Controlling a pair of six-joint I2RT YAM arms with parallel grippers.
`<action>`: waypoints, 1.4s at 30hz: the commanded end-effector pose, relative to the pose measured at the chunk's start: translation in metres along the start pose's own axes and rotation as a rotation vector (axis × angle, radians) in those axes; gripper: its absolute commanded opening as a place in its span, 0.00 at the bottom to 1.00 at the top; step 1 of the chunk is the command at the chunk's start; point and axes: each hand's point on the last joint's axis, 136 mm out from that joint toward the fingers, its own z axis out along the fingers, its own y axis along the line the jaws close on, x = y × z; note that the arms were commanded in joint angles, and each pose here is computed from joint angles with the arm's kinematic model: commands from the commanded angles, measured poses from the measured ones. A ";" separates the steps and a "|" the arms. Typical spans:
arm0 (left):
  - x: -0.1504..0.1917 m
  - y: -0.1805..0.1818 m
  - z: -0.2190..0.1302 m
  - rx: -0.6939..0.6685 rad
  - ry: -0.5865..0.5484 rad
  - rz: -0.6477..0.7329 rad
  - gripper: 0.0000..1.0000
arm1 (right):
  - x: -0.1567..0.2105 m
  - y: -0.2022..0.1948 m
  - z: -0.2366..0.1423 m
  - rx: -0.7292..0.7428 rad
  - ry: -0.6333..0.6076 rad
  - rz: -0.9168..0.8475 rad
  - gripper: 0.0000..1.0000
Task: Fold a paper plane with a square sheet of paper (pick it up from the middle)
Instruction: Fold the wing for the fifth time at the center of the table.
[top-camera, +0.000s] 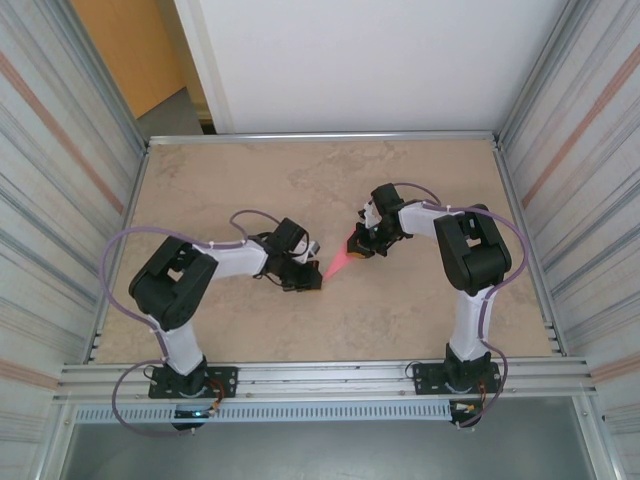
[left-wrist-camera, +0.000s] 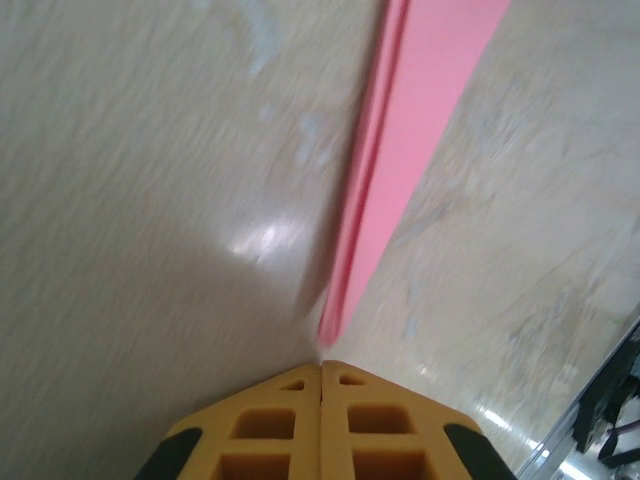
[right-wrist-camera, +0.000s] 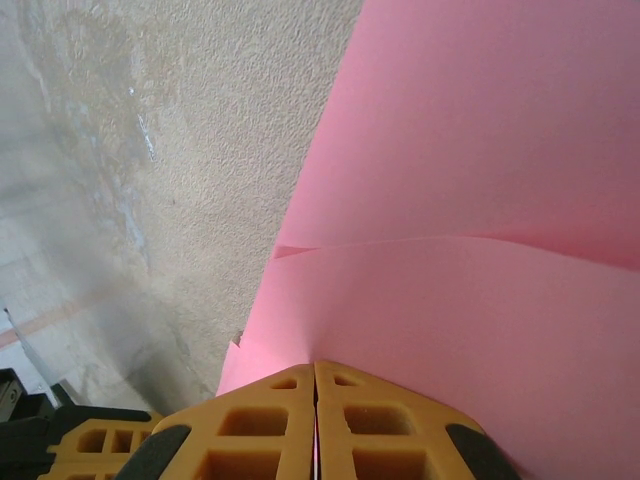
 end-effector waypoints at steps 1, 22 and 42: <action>0.003 -0.012 -0.024 -0.016 -0.031 0.043 0.05 | 0.029 -0.032 0.017 0.136 0.076 0.020 0.10; -0.061 -0.021 0.005 0.041 -0.118 -0.069 0.02 | 0.027 0.020 0.016 -0.026 0.056 -0.056 0.11; -0.032 0.019 0.020 -0.111 0.011 -0.177 0.01 | 0.015 0.036 -0.003 0.062 -0.079 -0.185 0.08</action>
